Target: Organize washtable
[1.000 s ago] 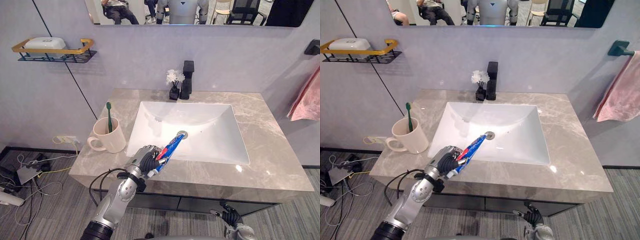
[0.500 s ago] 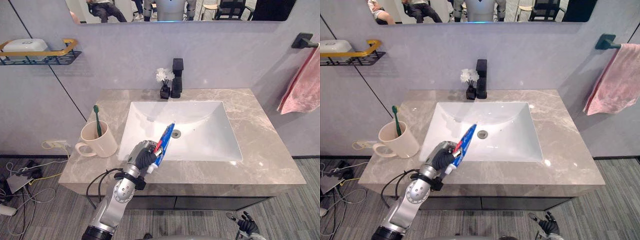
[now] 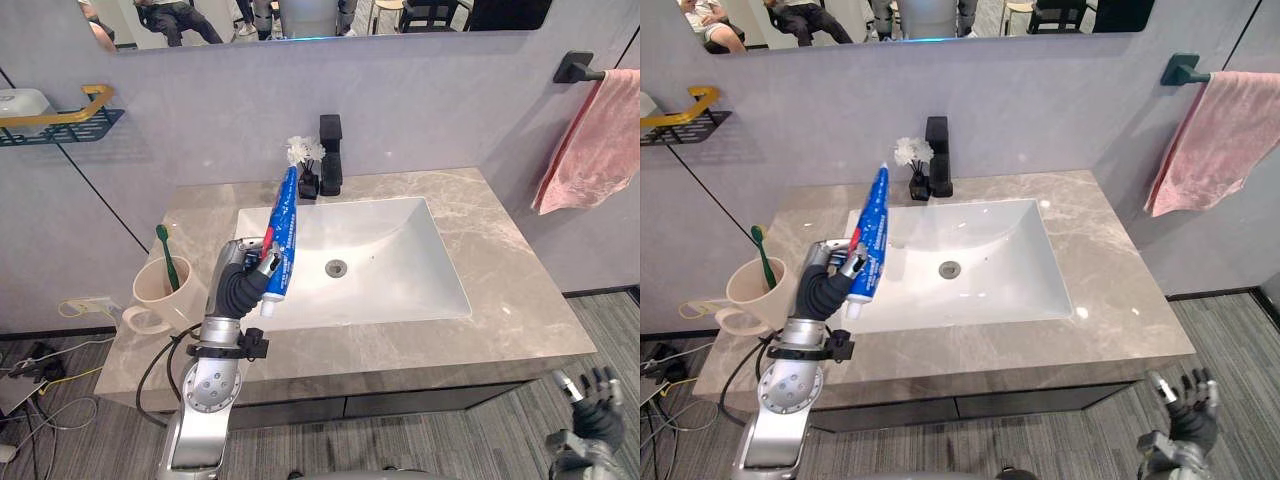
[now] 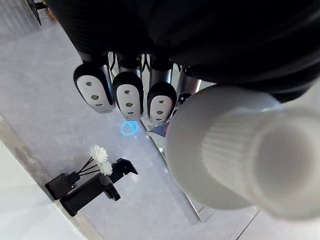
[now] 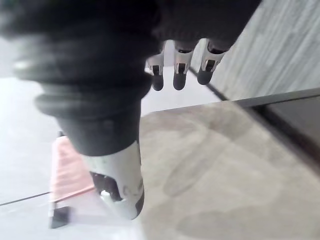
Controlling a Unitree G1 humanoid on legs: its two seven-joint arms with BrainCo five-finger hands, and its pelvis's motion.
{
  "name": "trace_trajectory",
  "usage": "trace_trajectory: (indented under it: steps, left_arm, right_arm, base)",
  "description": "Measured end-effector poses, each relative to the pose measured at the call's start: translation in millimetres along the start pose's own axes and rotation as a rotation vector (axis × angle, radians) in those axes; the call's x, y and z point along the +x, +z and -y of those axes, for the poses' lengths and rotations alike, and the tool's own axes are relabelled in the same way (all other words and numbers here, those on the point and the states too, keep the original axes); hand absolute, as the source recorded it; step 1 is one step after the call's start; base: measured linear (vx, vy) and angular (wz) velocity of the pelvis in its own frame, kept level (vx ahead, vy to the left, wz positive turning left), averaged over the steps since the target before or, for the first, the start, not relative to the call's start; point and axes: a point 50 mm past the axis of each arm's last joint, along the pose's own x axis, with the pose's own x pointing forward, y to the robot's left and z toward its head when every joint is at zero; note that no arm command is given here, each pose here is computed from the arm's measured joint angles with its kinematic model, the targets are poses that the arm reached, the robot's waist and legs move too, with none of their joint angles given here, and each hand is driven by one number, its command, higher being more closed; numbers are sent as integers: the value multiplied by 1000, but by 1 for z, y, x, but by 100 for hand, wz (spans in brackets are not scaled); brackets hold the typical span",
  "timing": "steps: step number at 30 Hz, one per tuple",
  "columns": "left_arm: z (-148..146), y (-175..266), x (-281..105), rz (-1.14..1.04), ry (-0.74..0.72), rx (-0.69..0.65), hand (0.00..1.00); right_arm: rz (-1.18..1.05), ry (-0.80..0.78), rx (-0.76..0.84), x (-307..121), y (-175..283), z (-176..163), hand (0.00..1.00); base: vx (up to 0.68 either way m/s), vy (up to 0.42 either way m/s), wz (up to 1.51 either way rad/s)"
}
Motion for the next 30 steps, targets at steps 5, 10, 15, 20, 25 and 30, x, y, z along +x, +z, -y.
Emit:
trace_trajectory:
  steps: [5,10,15,20,25,30]
  left_arm:
    - [-2,9,1,51,11,-35,100]
    - [6,15,2,77,-16,-106,100]
    - [14,20,2,102,-49,-149,100]
    - [21,23,1,109,-76,-188,100]
    - [35,28,1,122,-127,-233,100]
    - [45,27,1,110,-153,-257,100]
  right_arm:
    - [284,193,72,24,50,-47,0]
    - [408,513,195,41,76,-121,0]
    - [377,754,261,33,74,-175,0]
    - [303,909,315,17,64,-210,0]
    - [193,1000,421,-3,48,-238,0]
    - [21,1030,495,-16,22,-256,0]
  base:
    - [-8,-2,-2]
    - [-15,2,8]
    - [6,-2,21]
    - [-47,-1,17]
    - [-51,4,14]
    - [-15,6,11]
